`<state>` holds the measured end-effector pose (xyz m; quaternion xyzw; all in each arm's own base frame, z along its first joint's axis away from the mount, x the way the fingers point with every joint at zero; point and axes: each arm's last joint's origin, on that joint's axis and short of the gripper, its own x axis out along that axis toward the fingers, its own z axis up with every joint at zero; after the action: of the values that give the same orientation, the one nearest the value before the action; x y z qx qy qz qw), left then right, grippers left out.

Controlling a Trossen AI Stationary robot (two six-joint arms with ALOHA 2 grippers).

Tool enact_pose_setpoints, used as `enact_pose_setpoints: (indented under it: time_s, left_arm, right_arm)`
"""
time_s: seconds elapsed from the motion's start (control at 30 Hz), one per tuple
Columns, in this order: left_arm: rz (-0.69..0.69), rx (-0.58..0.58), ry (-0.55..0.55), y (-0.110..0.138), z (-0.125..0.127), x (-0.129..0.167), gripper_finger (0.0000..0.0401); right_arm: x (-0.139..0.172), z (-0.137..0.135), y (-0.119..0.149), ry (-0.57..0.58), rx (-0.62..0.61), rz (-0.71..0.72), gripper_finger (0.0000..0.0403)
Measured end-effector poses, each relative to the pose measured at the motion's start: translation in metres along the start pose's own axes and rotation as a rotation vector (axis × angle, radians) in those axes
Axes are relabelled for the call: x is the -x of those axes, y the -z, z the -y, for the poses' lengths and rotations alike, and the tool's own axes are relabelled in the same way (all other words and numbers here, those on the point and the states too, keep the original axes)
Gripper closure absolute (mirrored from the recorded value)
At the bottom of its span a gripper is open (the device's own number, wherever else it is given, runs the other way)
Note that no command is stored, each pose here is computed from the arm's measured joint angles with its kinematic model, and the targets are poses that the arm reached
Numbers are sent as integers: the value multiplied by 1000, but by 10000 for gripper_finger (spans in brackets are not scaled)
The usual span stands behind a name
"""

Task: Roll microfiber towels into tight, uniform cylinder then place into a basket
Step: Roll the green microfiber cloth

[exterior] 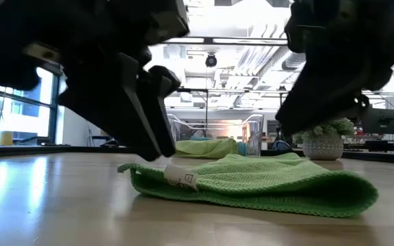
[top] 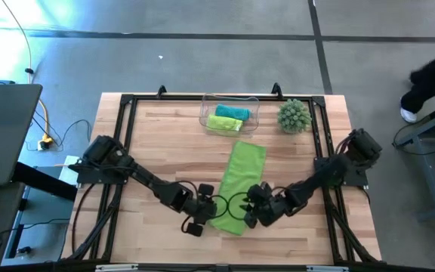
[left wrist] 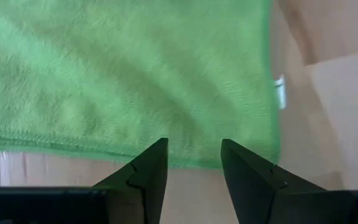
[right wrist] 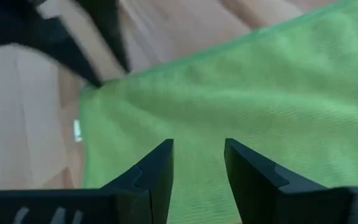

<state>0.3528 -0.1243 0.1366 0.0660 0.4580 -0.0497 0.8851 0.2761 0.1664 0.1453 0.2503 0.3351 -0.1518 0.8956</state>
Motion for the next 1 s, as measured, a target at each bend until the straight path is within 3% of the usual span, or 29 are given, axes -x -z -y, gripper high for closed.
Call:
enact_pose_setpoints:
  time_s: [0.27,0.43,0.63,0.87,1.0]
  left_arm:
    - [2,42,42,2,6,-8,261]
    - [34,123,86,0,13,-11,261]
    - [94,131,152,-3,26,-13,261]
    - [170,65,108,-11,29,-5,261]
    - [183,-52,91,-11,28,-4,261]
  right_arm:
    - [-18,5,29,57,47,-93,268]
    - [-19,9,32,96,110,-122,268]
    - [-10,15,30,126,238,-181,268]
    - [18,10,17,34,279,-264,268]
    - [33,-1,24,-69,436,-265,268]
